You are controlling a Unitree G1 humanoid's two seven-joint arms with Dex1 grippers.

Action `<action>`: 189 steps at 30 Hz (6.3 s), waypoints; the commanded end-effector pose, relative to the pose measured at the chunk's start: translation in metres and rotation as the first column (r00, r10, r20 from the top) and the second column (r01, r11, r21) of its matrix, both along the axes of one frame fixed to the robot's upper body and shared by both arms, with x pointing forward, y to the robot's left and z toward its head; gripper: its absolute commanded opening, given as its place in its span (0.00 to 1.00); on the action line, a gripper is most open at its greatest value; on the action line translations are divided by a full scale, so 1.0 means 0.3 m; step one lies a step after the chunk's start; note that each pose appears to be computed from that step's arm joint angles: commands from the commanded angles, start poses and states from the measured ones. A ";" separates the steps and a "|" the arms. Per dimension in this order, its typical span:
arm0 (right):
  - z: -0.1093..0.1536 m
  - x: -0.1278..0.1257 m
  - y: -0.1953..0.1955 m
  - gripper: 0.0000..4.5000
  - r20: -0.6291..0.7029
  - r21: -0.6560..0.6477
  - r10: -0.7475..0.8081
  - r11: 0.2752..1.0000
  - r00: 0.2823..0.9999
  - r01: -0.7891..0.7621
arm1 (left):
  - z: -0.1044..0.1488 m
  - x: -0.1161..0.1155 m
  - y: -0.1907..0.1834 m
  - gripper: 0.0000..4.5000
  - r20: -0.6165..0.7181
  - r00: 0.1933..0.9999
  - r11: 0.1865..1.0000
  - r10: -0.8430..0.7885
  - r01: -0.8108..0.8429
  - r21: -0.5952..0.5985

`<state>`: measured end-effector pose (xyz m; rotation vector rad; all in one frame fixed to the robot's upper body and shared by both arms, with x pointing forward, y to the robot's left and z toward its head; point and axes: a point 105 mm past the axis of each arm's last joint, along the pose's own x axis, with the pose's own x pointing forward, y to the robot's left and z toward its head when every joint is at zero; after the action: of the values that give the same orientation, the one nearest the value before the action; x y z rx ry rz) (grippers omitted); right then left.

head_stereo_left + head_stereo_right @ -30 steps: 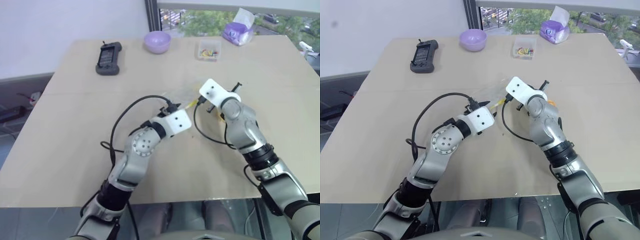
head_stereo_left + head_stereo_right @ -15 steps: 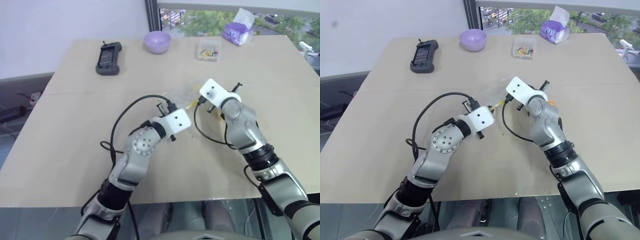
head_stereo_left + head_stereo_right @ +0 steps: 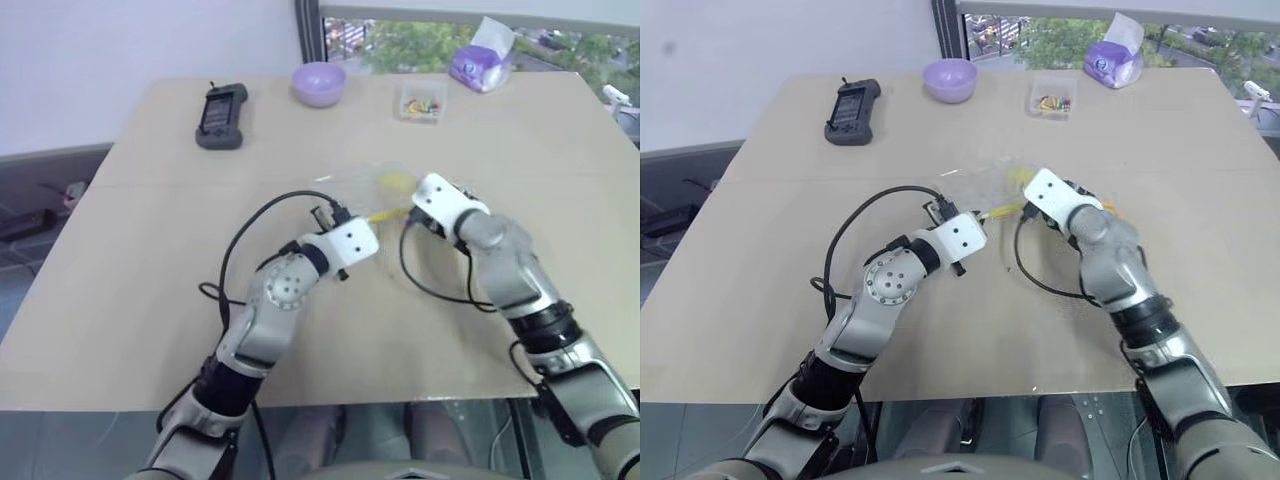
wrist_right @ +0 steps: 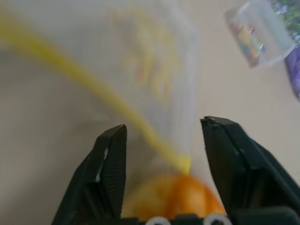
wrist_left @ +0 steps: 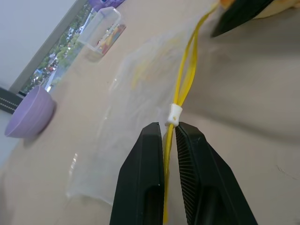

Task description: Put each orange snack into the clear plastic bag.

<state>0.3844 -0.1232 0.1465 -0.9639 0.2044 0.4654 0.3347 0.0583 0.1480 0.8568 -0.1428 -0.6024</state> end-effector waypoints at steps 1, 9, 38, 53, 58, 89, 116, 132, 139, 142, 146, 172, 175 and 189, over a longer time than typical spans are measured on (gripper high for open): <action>0.076 -0.052 -0.005 0.57 0.019 0.034 0.072 0.997 0.997 -0.073 | 0.026 0.002 0.006 0.12 0.032 0.999 1.000 -0.005 0.006 -0.028; 0.140 -0.147 0.108 0.06 -0.071 0.395 0.200 0.905 0.977 -0.157 | 0.022 0.009 -0.002 0.12 0.023 1.000 0.998 -0.015 0.016 -0.060; 0.086 -0.088 0.194 0.02 -0.187 0.649 0.199 0.760 0.962 -0.032 | 0.007 -0.012 -0.012 0.12 0.017 0.999 0.997 -0.049 0.050 -0.054; 0.015 -0.050 0.153 0.50 -0.039 0.295 0.136 0.948 0.990 -0.119 | -0.034 -0.006 0.014 0.12 0.007 0.999 0.999 -0.033 0.033 0.011; 0.013 -0.030 0.196 0.50 0.058 0.178 0.223 0.957 0.973 -0.230 | -0.038 -0.007 0.010 0.12 0.002 0.999 0.999 -0.035 0.035 0.010; -0.006 0.000 0.247 0.50 0.065 -0.046 0.441 0.897 0.895 -0.439 | -0.051 -0.007 0.043 0.12 -0.002 1.000 1.000 0.003 -0.003 0.022; 0.059 0.029 0.242 0.01 0.135 -0.081 0.446 0.895 0.885 -0.439 | -0.018 0.012 0.085 0.12 0.058 0.996 0.998 0.069 -0.069 0.007; 0.069 -0.051 0.277 0.00 0.109 -0.082 0.470 0.883 0.876 -0.463 | 0.009 0.032 0.068 0.40 0.187 0.982 0.993 0.027 -0.047 0.105; 0.069 -0.054 0.272 0.00 0.106 -0.082 0.464 0.886 0.880 -0.457 | -0.016 0.036 0.060 0.47 0.177 0.984 0.989 0.010 -0.036 0.143; 0.070 -0.055 0.273 0.00 0.105 -0.081 0.464 0.886 0.880 -0.457 | -0.018 0.041 0.062 0.47 0.177 0.984 0.989 0.018 -0.044 0.143; 0.073 -0.057 0.273 0.00 0.106 -0.081 0.464 0.885 0.879 -0.458 | -0.018 0.049 0.064 0.47 0.182 0.983 0.988 0.029 -0.056 0.142; 0.085 -0.077 0.263 0.06 0.133 -0.093 0.463 0.886 0.877 -0.454 | -0.030 0.064 0.059 0.00 0.180 0.983 0.987 0.035 -0.061 0.146; 0.089 -0.079 0.243 0.29 0.130 -0.076 0.447 0.894 0.885 -0.441 | -0.032 0.065 0.057 0.00 0.174 0.984 0.989 0.037 -0.062 0.138; 0.063 -0.131 0.170 0.20 -0.213 0.718 0.216 0.696 0.953 0.003 | -0.053 0.072 0.075 0.00 0.107 0.991 0.995 0.084 -0.088 0.037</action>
<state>0.3477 -0.0691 0.1578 -0.1823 0.2130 0.7448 0.3547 0.0769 0.1272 0.9648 -0.1790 -0.5086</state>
